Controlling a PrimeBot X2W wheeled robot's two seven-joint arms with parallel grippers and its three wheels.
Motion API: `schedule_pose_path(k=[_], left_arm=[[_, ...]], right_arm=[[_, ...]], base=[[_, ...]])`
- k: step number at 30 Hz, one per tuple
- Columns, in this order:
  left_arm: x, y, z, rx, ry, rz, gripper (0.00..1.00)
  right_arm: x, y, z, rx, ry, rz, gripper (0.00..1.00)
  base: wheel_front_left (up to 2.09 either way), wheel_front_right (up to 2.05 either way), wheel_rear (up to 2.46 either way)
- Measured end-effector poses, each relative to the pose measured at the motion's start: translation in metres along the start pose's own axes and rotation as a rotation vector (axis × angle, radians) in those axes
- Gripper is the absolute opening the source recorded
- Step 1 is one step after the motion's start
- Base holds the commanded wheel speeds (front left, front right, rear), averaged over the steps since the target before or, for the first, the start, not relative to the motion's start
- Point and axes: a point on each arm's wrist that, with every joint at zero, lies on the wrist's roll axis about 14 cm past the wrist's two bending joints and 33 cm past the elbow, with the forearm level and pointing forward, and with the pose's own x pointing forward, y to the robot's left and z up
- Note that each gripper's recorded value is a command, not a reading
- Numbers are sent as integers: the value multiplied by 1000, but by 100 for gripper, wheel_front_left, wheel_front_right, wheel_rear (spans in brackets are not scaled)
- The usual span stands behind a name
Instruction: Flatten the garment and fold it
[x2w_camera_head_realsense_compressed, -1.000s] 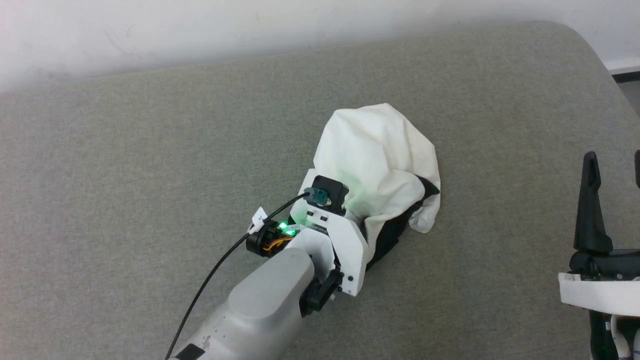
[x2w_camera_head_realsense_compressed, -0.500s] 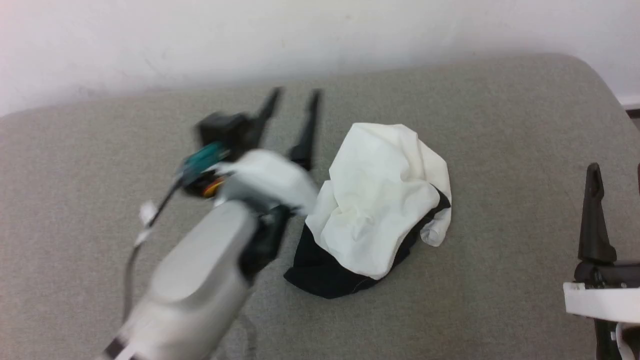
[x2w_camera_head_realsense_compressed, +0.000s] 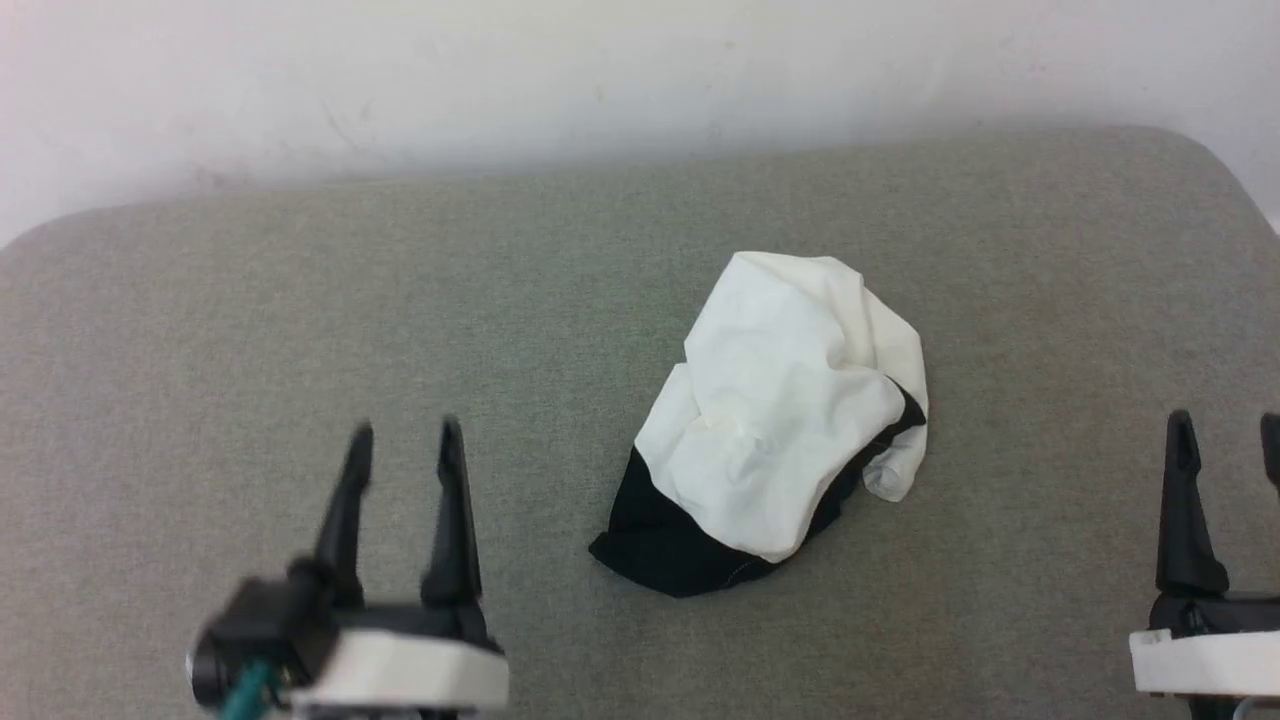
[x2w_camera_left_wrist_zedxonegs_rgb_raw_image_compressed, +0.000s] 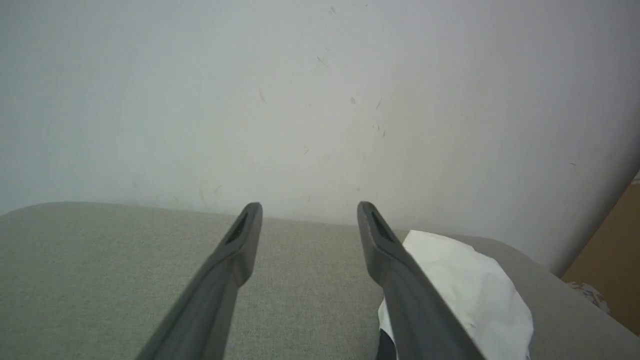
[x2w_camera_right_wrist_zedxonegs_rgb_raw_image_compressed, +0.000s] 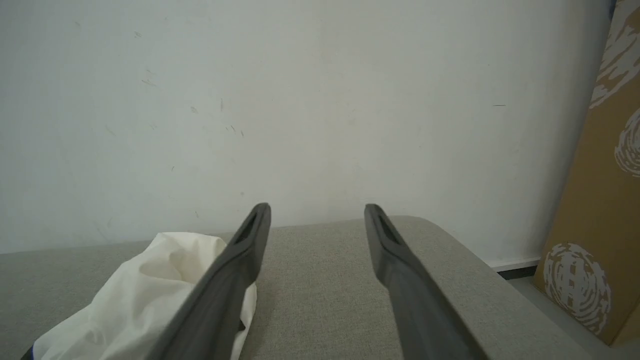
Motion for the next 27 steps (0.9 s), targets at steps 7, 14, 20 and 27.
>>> schedule_pose_path(k=[7,14,20,27], left_arm=[[-26,-1,-21,-48,60,37,100],[-13,-8,-27,-48,44,13,100],[-5,-9,-45,-57,82,12,100],[4,-5,-61,-63,114,26,100]], right_arm=[[1,5,-16,25,46,13,100],[61,22,8,-4,2,144,100],[112,43,-1,-50,119,288,100],[123,51,-87,-141,527,420,100]], base=[[0,0,0],[0,0,0],[0,0,0],[0,0,0]])
